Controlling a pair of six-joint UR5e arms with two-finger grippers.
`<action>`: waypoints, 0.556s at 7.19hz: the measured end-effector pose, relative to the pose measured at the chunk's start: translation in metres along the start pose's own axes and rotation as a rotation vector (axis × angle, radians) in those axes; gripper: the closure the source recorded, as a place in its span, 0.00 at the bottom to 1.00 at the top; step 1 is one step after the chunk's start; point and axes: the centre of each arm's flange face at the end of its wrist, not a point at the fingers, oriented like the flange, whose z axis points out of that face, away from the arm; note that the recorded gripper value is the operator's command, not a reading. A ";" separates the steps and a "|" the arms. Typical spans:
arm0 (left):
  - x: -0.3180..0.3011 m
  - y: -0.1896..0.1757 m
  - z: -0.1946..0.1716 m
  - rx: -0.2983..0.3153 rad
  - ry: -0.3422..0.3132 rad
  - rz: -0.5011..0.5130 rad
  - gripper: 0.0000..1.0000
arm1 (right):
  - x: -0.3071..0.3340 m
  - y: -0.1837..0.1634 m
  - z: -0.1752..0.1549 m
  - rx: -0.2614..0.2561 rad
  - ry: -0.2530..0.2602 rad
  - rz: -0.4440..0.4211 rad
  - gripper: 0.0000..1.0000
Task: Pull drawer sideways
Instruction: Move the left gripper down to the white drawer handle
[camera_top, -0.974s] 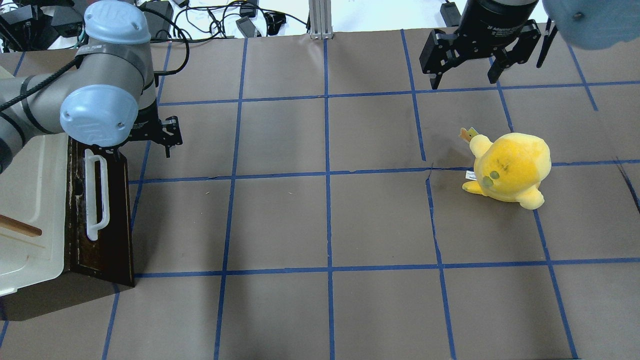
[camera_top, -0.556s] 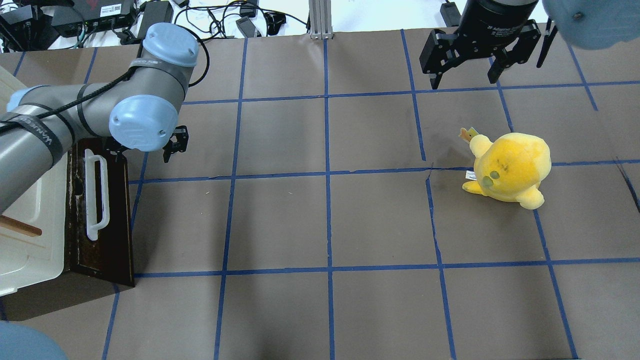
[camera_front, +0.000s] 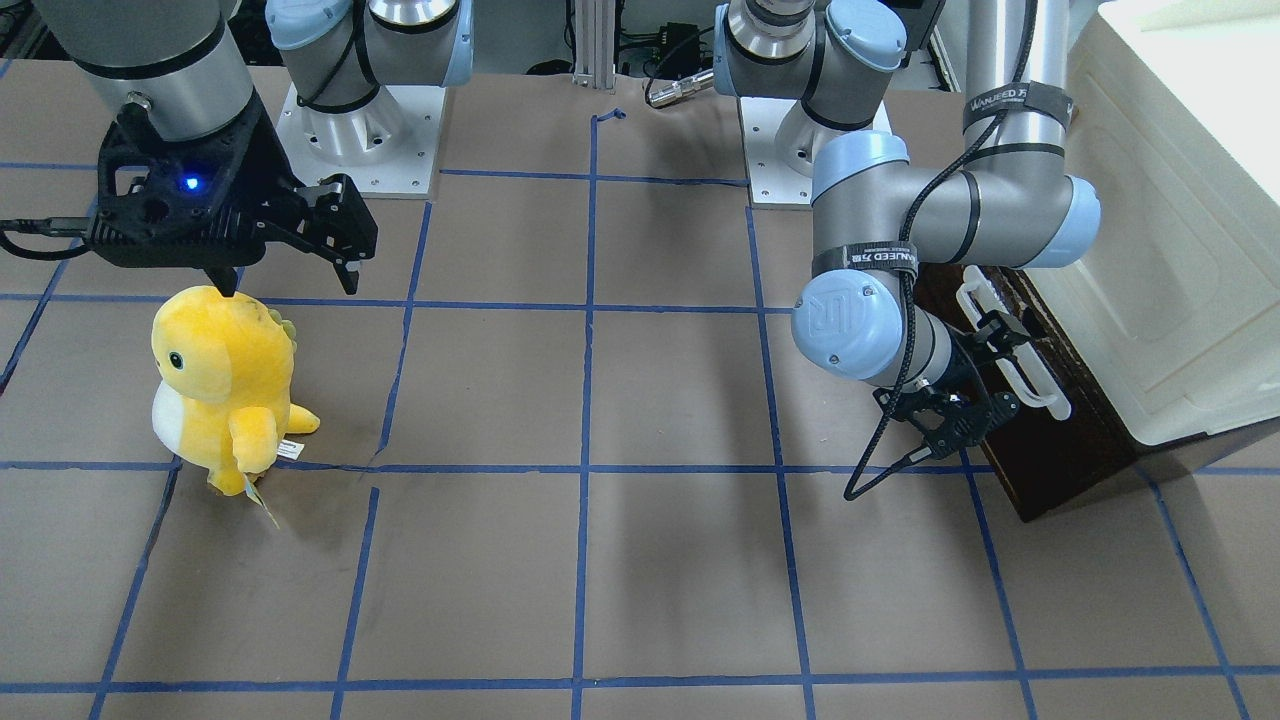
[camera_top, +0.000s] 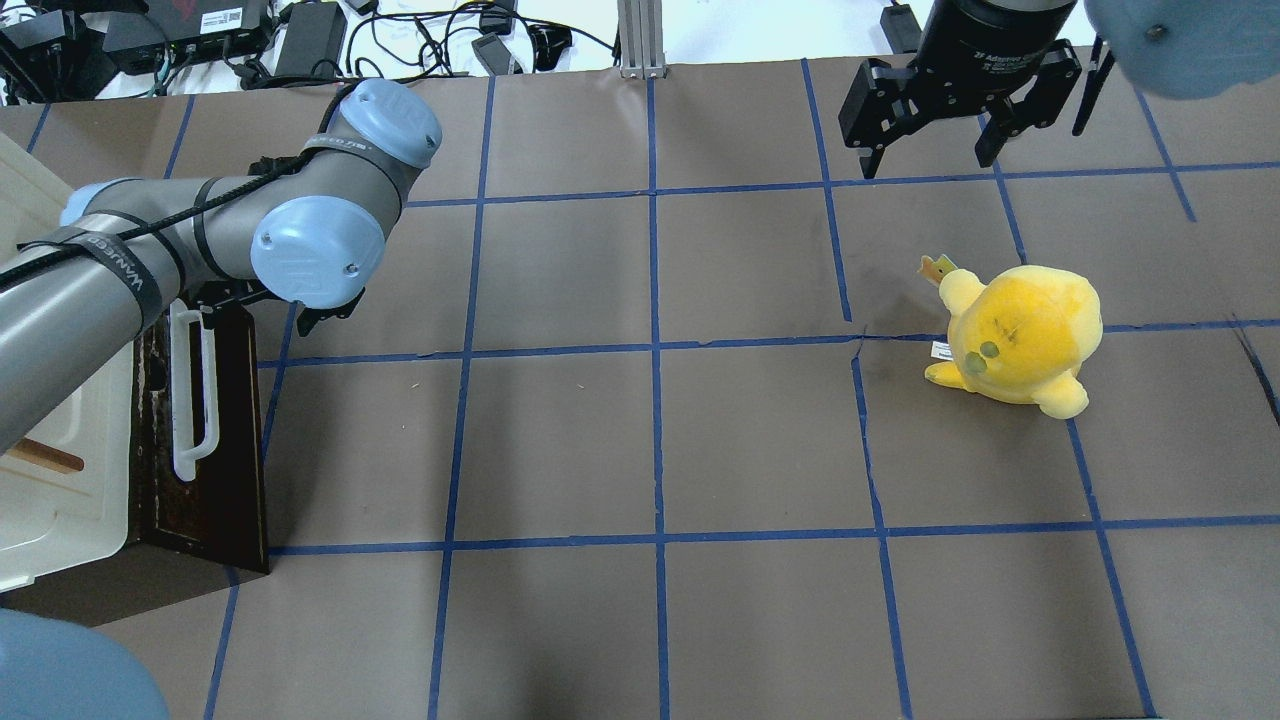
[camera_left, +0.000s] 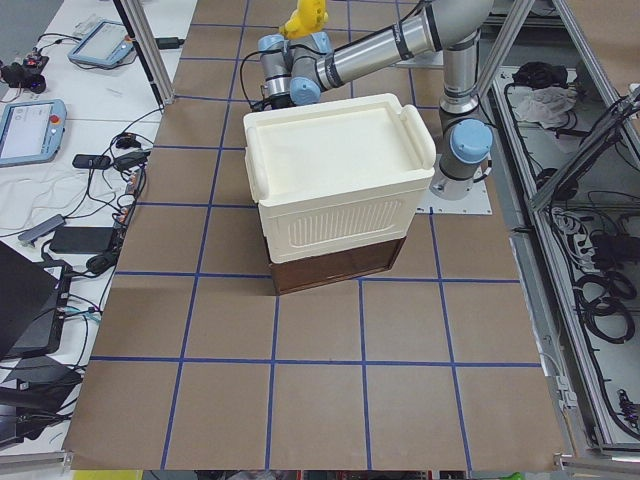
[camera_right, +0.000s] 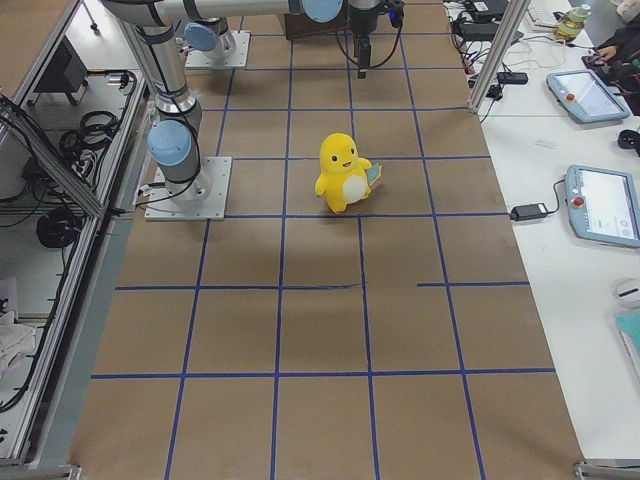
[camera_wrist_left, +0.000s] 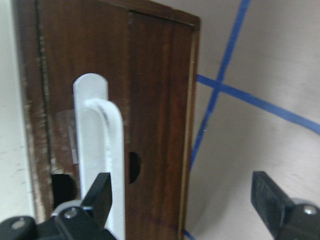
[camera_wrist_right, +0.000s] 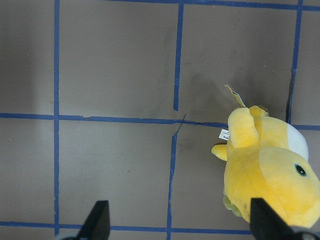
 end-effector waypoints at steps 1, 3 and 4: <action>0.004 0.002 0.006 -0.008 -0.019 -0.030 0.03 | 0.000 0.000 0.000 0.000 0.000 0.000 0.00; 0.010 0.005 0.014 -0.016 -0.040 -0.054 0.18 | 0.000 0.000 0.000 0.000 -0.001 0.000 0.00; 0.011 0.004 0.017 -0.021 -0.044 -0.055 0.20 | 0.000 0.000 0.000 0.000 0.000 0.000 0.00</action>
